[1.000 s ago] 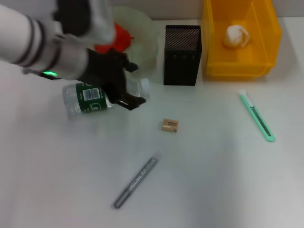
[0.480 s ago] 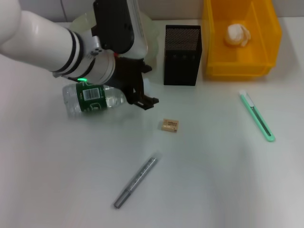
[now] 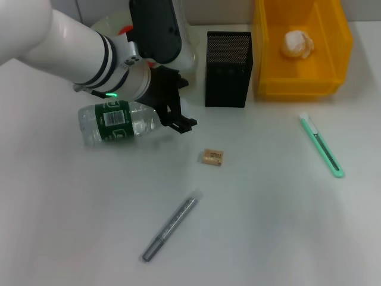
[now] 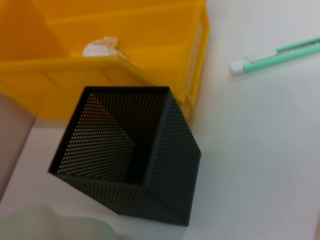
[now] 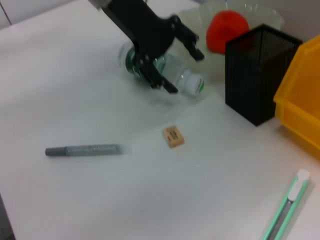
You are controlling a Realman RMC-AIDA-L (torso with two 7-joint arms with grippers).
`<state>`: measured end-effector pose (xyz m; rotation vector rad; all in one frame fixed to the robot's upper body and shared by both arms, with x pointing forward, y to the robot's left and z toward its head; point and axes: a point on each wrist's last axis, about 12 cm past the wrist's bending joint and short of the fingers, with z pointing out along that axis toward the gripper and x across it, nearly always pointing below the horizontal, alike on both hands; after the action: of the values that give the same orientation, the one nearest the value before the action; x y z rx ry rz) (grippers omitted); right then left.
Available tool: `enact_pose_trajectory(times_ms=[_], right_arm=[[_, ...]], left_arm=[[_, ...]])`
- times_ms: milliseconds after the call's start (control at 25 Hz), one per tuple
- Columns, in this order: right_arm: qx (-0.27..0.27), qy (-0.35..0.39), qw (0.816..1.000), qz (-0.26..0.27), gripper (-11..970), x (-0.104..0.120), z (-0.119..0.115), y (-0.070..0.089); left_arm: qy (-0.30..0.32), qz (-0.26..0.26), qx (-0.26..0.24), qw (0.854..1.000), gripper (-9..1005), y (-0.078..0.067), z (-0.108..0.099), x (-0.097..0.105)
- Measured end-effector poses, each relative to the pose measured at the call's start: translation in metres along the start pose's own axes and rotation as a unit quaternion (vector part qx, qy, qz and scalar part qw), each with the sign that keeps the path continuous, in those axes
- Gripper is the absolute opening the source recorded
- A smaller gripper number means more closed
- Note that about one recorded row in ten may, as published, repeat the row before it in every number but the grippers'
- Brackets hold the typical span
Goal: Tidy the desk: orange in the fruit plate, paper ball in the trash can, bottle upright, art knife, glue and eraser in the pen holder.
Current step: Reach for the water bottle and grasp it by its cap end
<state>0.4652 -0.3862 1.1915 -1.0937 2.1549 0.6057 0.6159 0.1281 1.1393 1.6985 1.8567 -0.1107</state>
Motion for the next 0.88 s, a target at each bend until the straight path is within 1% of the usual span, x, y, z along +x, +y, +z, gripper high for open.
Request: enact_pose_trajectory(times_ms=[160,200,360,560,880], right_arm=[[-0.002,-0.013,1.000,-0.003,819,0.002,0.002,0.002],[-0.002,-0.015,1.000,-0.003,819,0.002,0.003,0.002],[-0.003,-0.017,1.000,-0.003,819,0.002,0.004,0.003],[-0.006,-0.021,1.000,-0.004,819,0.000,0.007,0.004],[-0.009,-0.022,1.000,-0.008,819,-0.003,0.009,0.003]], left_arm=[[0.011,0.010,0.008,1.000,768,-0.002,0.007,-0.003],[0.015,0.019,0.005,1.000,768,-0.005,0.011,-0.005],[0.021,0.025,0.001,0.999,766,-0.007,0.015,-0.006],[0.044,0.028,-0.012,0.999,763,-0.005,0.022,-0.004],[0.063,0.027,-0.022,0.997,758,-0.004,0.026,0.000]])
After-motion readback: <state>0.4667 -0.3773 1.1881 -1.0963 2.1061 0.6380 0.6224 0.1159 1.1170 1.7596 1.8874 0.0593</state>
